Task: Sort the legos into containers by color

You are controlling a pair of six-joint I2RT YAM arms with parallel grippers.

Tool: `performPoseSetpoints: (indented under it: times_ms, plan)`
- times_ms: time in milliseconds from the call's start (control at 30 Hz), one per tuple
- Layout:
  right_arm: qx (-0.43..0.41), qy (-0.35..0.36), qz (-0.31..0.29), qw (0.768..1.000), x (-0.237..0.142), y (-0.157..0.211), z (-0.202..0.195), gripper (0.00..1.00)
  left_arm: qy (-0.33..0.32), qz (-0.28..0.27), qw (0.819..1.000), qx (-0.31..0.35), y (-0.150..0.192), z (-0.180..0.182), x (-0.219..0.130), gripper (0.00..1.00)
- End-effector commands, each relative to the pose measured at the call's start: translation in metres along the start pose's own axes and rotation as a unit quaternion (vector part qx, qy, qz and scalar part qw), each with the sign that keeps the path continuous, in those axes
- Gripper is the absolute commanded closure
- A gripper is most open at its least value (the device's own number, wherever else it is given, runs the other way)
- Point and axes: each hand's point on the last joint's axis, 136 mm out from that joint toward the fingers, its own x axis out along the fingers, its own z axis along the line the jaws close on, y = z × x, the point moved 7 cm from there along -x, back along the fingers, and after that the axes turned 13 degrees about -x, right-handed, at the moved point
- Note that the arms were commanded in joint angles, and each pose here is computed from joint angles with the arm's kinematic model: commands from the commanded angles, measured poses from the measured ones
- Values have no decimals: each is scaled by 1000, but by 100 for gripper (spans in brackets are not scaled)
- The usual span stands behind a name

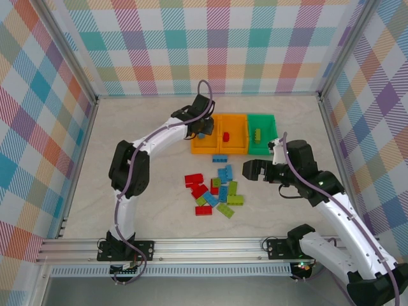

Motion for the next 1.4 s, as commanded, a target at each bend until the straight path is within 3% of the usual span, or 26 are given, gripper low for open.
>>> performPoseSetpoints:
  times_ms: [0, 100, 167, 267, 433, 533, 600, 767, 867, 967, 1033, 1100, 1233, 1367]
  plan:
    - [11, 6, 0, 1000, -3, 2, -1, 0, 4, -11, 1000, -20, -13, -2, -7, 69]
    - [13, 6, 0, 1000, -3, 3, -2, 0, 17, -16, 999, -24, -16, -4, -12, 66]
    - [14, 6, 0, 1000, -2, 2, -1, 0, 19, -22, 999, -25, -19, -4, -18, 59]
    - [14, 6, 3, 1000, 2, 1, -2, 0, 29, -32, 999, -26, -22, -4, -34, 58]
    - [23, 14, 14, 1000, 12, 2, -8, 0, 101, -68, 992, -28, -21, -10, -98, 59]
    - [30, 26, 27, 999, 21, 4, -14, 0, 171, -95, 980, 23, -6, -21, -150, 59]
    - [35, 33, 41, 998, 30, 7, -19, 0, 226, -105, 964, 92, 14, -30, -186, 58]
    - [51, 37, 98, 993, 55, 21, -30, 1, 290, -140, 916, 238, 67, -27, -253, 56]
    - [71, 29, 124, 989, 69, 24, -30, 8, 319, -160, 883, 305, 96, -14, -279, 49]
    - [83, 12, 125, 989, 90, 25, -20, 10, 326, -167, 843, 394, 129, 2, -286, 35]
    - [78, 26, 129, 988, 106, 28, -11, 11, 319, -162, 820, 447, 149, 12, -283, 19]
    - [54, 69, 146, 985, 122, 33, -2, 11, 327, -150, 782, 509, 169, 19, -281, 3]
    - [25, 142, 189, 971, 149, 38, 6, 9, 312, -175, 766, 534, 180, 23, -266, 0]
    - [1, 171, 211, 962, 172, 39, 14, 10, 284, -149, 767, 556, 189, 30, -250, 0]
